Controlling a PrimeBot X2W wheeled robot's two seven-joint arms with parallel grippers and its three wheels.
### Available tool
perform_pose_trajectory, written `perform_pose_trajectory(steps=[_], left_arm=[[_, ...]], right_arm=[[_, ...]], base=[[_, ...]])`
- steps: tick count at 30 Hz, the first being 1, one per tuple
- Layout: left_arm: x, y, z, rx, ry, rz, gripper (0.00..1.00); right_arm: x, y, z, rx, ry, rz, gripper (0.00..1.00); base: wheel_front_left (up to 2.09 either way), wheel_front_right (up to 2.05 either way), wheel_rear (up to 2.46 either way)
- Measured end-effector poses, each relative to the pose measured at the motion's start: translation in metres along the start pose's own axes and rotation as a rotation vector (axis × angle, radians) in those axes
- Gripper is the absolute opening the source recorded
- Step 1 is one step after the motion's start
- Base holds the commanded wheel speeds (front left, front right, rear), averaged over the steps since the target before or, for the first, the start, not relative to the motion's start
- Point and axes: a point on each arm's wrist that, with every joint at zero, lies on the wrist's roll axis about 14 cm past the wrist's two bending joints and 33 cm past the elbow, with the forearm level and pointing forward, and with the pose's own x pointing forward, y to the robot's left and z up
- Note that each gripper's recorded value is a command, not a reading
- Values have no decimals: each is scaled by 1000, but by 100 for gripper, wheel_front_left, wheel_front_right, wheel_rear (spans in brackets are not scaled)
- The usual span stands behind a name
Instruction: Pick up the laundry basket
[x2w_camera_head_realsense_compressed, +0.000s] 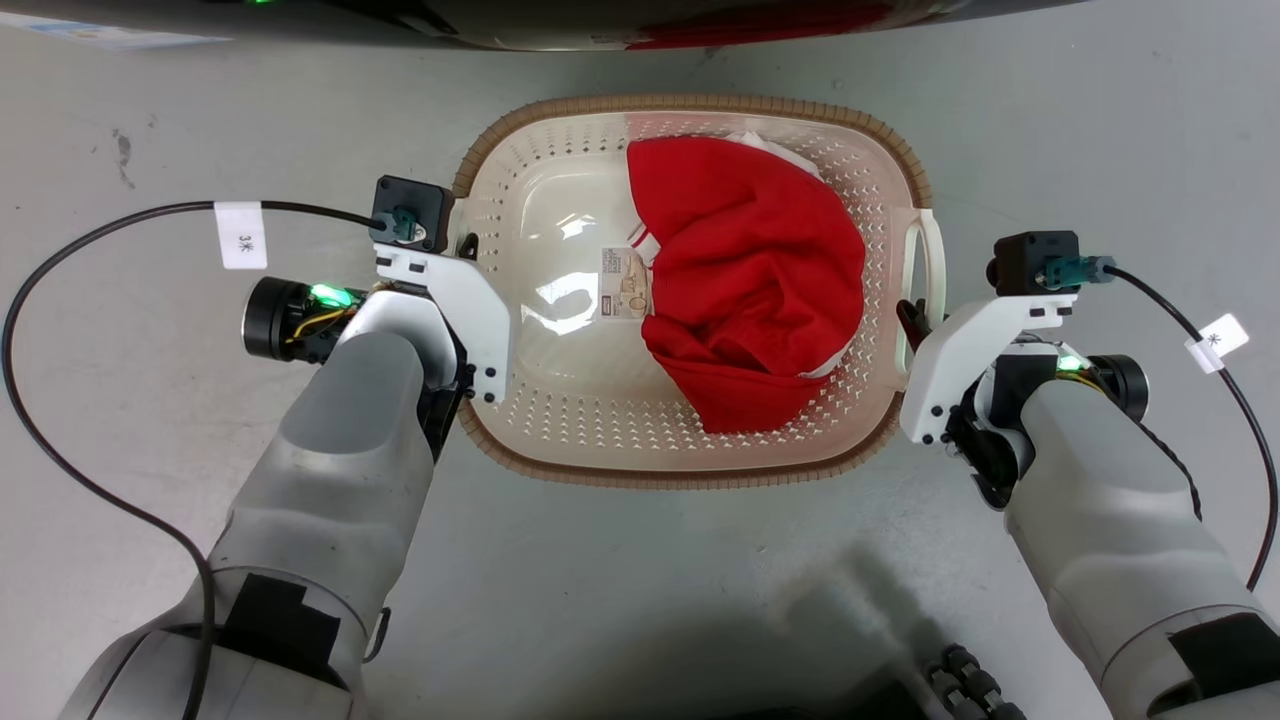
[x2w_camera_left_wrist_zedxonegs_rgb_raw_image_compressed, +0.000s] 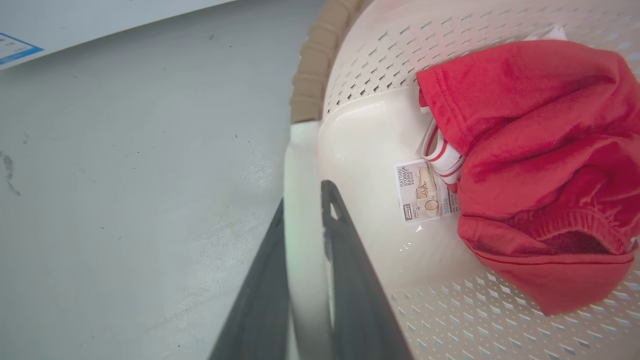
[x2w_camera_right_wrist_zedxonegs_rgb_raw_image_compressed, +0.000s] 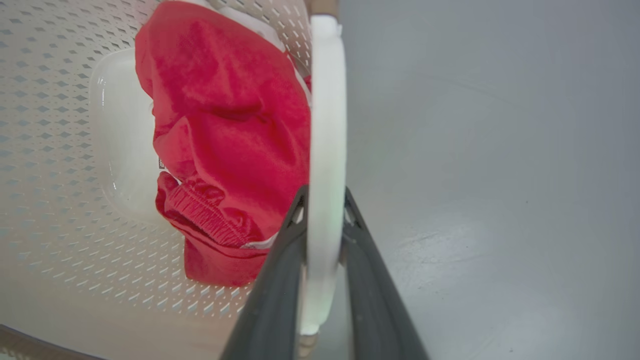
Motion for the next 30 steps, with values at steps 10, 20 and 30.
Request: perform_pose_trajectory(steps=[10, 20, 30], left_arm=[[-12, -2, 0, -3, 32, -11, 0], [-47, -12, 9, -10, 98, -16, 0], [-95, -19, 19, -24, 151, -2, 0]], right_arm=[[-8, 8, 0, 9, 15, 19, 0], [-40, 13, -4, 13, 74, 36, 0], [-81, 21, 14, 9, 83, 71, 0]], base=[[0, 0, 0], [0, 0, 0], [0, 0, 0]])
